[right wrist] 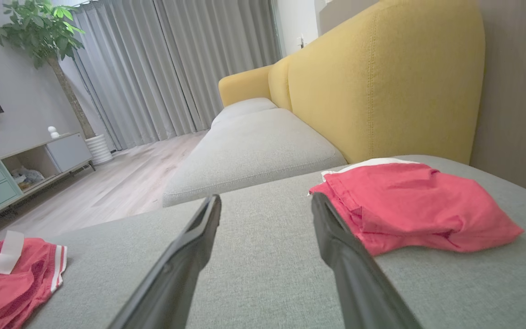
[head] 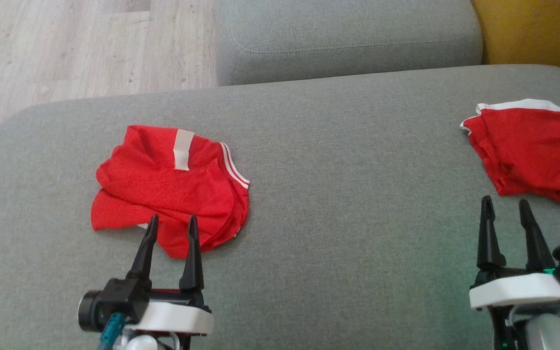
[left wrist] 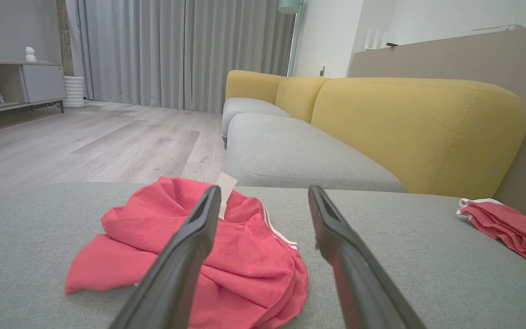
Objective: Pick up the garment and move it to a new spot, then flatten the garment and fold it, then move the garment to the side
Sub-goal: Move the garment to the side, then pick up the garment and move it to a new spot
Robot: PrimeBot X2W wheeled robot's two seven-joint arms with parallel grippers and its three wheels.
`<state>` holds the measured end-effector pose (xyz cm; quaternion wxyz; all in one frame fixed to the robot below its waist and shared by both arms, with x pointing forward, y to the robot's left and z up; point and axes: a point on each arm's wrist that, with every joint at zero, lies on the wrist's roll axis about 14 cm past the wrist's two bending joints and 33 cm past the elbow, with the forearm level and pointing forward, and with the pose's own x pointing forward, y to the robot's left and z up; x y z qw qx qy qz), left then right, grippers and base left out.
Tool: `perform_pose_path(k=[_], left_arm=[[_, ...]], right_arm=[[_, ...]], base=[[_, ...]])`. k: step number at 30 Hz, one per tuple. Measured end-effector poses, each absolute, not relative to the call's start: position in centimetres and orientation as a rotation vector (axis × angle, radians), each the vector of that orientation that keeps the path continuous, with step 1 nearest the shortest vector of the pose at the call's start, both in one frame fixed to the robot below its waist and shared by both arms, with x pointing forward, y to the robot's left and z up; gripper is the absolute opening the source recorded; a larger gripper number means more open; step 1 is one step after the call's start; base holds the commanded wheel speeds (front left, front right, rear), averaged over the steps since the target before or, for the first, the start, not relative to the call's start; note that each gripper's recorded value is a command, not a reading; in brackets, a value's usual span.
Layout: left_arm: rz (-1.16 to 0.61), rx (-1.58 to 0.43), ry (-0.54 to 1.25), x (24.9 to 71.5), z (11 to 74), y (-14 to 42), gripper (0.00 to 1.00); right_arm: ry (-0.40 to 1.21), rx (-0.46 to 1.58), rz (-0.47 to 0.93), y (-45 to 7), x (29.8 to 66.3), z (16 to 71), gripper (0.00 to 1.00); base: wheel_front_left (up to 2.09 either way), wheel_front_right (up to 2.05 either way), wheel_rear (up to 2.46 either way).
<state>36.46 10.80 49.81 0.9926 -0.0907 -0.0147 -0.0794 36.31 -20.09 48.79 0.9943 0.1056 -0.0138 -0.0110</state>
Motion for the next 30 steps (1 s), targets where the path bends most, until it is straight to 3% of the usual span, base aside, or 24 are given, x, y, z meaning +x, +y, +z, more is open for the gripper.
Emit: perform_pose_path(k=[17,30], left_arm=[[-0.140,-0.181,-0.034,36.3,49.9,11.5,1.00],[0.062,-0.159,-0.046,33.7,49.7,17.9,1.00]], right_arm=[[-0.027,0.229,0.016,-18.8,36.4,48.8,1.00],[0.042,0.253,0.328,-8.1,37.5,47.9,1.00]], base=[[0.00,0.00,0.00],[0.00,0.00,0.00]])
